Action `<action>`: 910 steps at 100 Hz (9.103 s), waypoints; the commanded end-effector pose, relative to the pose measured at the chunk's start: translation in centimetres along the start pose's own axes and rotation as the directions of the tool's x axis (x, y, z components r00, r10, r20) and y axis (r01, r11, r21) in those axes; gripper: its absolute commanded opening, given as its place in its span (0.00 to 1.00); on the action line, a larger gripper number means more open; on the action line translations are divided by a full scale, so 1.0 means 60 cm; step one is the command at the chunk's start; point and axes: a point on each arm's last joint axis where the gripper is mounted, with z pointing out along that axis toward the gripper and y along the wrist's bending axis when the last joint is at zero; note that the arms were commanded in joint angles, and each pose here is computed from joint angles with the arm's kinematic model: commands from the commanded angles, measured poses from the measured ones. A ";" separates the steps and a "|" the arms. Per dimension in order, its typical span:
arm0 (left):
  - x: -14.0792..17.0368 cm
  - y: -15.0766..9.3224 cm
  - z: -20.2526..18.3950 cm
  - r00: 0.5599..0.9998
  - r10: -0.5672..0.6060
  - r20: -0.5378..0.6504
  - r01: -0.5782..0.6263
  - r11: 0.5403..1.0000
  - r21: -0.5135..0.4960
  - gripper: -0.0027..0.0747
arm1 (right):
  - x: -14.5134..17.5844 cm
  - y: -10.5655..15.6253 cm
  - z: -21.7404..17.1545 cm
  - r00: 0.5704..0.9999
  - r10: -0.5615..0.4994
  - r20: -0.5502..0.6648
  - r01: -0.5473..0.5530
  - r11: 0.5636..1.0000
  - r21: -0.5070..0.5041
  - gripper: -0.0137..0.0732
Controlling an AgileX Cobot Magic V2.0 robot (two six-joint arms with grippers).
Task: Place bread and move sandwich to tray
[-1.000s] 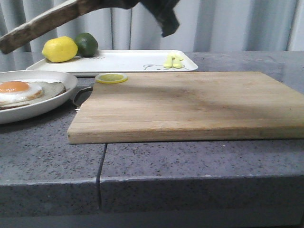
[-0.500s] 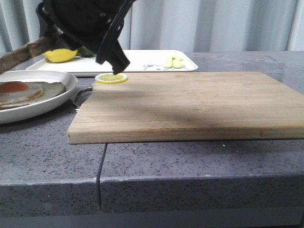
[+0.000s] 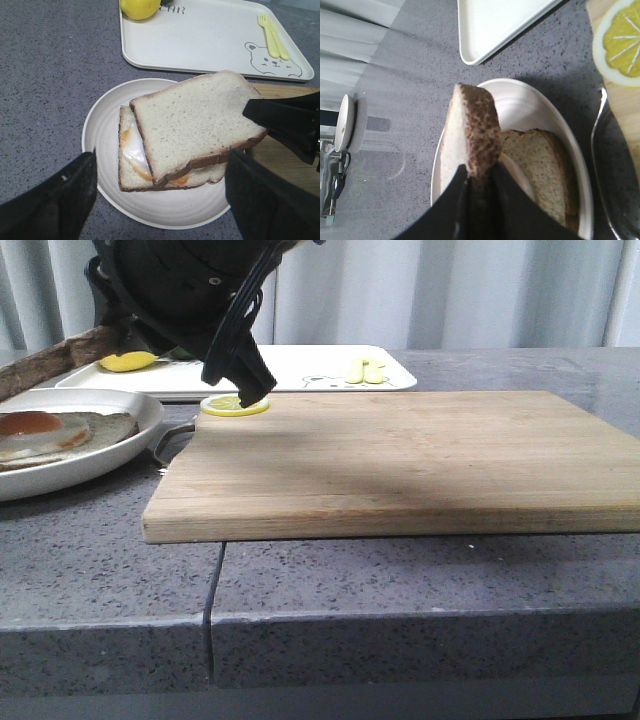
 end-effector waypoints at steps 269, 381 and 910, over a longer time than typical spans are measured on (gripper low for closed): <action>-0.024 -0.006 -0.009 0.996 -0.015 0.092 0.013 1.000 0.017 0.67 | -0.257 -0.046 -0.424 0.483 -0.686 0.544 0.663 0.692 0.285 0.65; -0.024 -0.006 -0.009 0.996 -0.015 0.092 0.013 1.000 0.017 0.67 | -0.089 -0.242 -0.565 0.320 -0.860 0.396 0.656 0.503 0.563 0.65; -0.023 0.089 0.211 0.842 -0.535 -0.069 0.517 0.837 -0.182 0.01 | -0.089 -0.241 -0.565 0.318 -0.860 0.399 0.655 0.503 0.563 0.65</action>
